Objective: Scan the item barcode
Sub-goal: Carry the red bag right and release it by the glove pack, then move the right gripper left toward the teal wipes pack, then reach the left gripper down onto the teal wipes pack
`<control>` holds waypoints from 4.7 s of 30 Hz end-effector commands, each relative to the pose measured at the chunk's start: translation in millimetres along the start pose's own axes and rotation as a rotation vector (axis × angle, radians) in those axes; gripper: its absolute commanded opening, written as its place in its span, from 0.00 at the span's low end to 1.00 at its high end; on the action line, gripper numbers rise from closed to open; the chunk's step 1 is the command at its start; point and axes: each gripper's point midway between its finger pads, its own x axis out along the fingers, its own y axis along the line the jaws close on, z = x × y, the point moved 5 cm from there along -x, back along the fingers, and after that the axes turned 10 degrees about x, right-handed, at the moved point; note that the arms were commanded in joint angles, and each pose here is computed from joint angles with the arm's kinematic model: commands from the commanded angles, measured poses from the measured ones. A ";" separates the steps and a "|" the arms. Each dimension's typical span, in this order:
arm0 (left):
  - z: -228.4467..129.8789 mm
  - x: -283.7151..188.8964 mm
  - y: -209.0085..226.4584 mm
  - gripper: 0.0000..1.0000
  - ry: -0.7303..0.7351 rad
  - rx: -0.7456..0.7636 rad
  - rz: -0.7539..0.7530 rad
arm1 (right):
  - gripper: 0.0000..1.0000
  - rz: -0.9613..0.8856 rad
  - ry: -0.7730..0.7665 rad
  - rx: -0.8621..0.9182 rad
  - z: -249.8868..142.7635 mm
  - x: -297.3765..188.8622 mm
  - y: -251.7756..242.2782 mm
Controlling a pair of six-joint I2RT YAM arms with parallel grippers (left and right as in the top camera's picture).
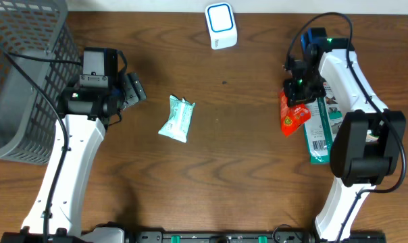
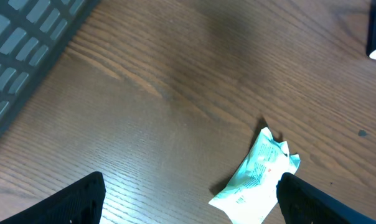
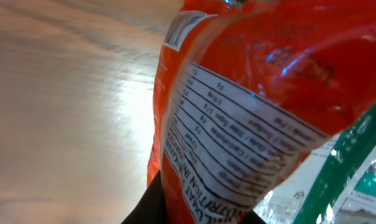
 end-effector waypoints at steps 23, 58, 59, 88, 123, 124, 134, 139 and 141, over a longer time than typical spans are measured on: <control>3.4 0.7 1.5 0.88 -0.006 -0.004 0.013 | 0.80 0.021 0.006 0.059 0.8 -23.2 10.6; 3.4 0.7 1.5 0.88 -0.006 -0.004 0.013 | 0.35 0.136 -0.023 0.172 -1.6 43.6 45.1; 3.3 0.7 1.5 0.89 -0.005 -0.004 0.013 | 0.43 0.175 -0.019 0.162 -1.6 43.0 51.5; -10.9 5.7 -15.1 0.51 0.072 0.009 -0.098 | 0.60 0.280 -0.083 -0.110 -14.9 46.8 163.5; -84.9 119.0 -97.7 0.08 0.381 0.261 -0.279 | 0.59 0.242 -0.066 -0.074 -14.5 48.3 147.2; -85.4 119.7 -97.6 0.07 0.383 0.261 -0.278 | 0.59 0.242 -0.066 -0.074 -14.5 48.3 147.2; -95.8 144.1 -94.1 0.07 0.417 0.266 -0.237 | 0.59 0.242 -0.066 -0.074 -14.5 48.3 147.2; -103.2 155.0 -90.1 0.07 0.445 0.270 -0.204 | 0.59 0.242 -0.066 -0.074 -14.5 48.3 147.2; -104.6 155.7 -89.7 0.07 0.452 0.269 -0.203 | 0.59 0.242 -0.065 -0.074 -14.5 48.3 147.2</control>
